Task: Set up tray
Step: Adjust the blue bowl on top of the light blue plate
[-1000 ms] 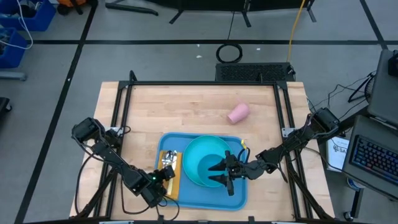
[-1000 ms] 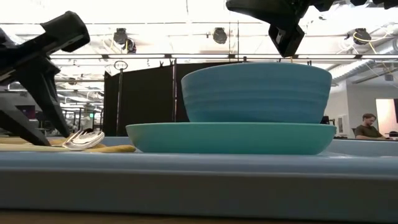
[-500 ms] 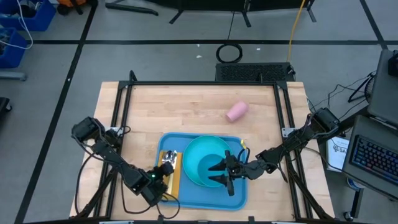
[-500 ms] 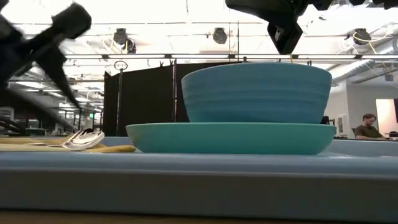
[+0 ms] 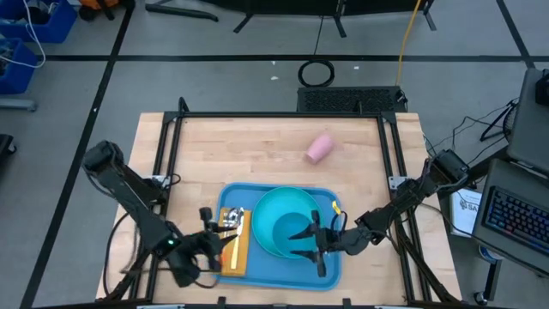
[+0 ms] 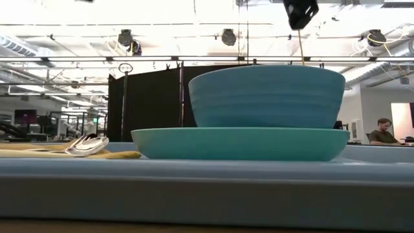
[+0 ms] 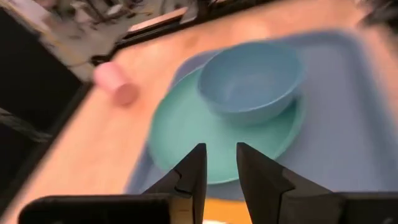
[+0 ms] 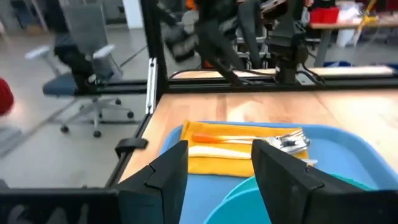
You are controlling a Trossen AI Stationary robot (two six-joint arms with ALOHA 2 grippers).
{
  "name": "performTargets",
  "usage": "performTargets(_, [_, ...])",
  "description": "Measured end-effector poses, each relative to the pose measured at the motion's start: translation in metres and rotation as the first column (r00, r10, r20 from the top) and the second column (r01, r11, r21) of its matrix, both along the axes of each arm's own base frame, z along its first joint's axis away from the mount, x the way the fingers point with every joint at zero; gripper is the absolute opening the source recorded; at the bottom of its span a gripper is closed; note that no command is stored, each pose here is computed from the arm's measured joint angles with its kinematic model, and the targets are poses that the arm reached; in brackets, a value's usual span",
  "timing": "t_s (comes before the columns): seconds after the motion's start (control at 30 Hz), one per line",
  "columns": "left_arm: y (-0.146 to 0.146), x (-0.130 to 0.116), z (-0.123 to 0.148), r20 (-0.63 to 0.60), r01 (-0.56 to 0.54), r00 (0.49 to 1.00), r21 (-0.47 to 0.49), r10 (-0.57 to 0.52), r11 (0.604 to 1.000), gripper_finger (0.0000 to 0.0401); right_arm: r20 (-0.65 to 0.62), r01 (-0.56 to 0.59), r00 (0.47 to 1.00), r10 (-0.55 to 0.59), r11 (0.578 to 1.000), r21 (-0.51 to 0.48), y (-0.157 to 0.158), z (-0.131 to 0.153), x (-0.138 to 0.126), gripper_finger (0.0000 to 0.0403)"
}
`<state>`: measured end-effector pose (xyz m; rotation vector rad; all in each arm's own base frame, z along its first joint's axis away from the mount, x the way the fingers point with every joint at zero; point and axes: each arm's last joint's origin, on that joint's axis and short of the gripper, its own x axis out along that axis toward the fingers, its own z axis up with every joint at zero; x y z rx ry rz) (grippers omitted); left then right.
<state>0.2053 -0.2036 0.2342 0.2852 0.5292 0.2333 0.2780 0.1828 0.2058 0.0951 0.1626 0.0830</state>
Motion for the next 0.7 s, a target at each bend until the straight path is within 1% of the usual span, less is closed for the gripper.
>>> performTargets(0.1, [-0.004,-0.008,0.01,0.049,0.024,0.999,-0.102,-0.019,0.994,0.0093,-0.023,-0.036,0.999,0.035,0.998,-0.06,0.01,0.003,-0.003,0.0162])
performTargets(0.27, [-0.016,-0.015,0.01,0.167,0.054,0.985,-0.111,-0.035,0.992,0.0093,-0.188,-0.068,0.981,0.048,0.992,-0.102,0.024,0.005,-0.006,0.014])
performTargets(0.37, [-0.021,-0.016,0.011,0.218,0.072,0.975,-0.145,-0.039,0.987,0.0093,-0.29,-0.068,0.956,0.041,0.994,-0.086,0.029,0.009,-0.006,0.0125])
performTargets(0.5, [-0.025,-0.019,0.01,0.25,0.089,0.968,-0.202,-0.037,0.975,0.0093,-0.438,-0.14,0.89,0.127,0.99,0.002,0.035,0.007,-0.005,0.0112])
performTargets(0.6, [-0.026,-0.022,0.007,0.268,0.091,0.963,-0.258,-0.019,0.962,0.0093,-0.527,-0.164,0.839,0.135,0.986,-0.008,0.044,-0.006,-0.007,0.0106])
performTargets(0.7, [-0.027,-0.022,0.005,0.288,0.091,0.958,-0.309,0.002,0.947,0.0093,-0.631,-0.202,0.76,0.156,0.979,-0.001,0.052,-0.021,-0.008,0.0098])
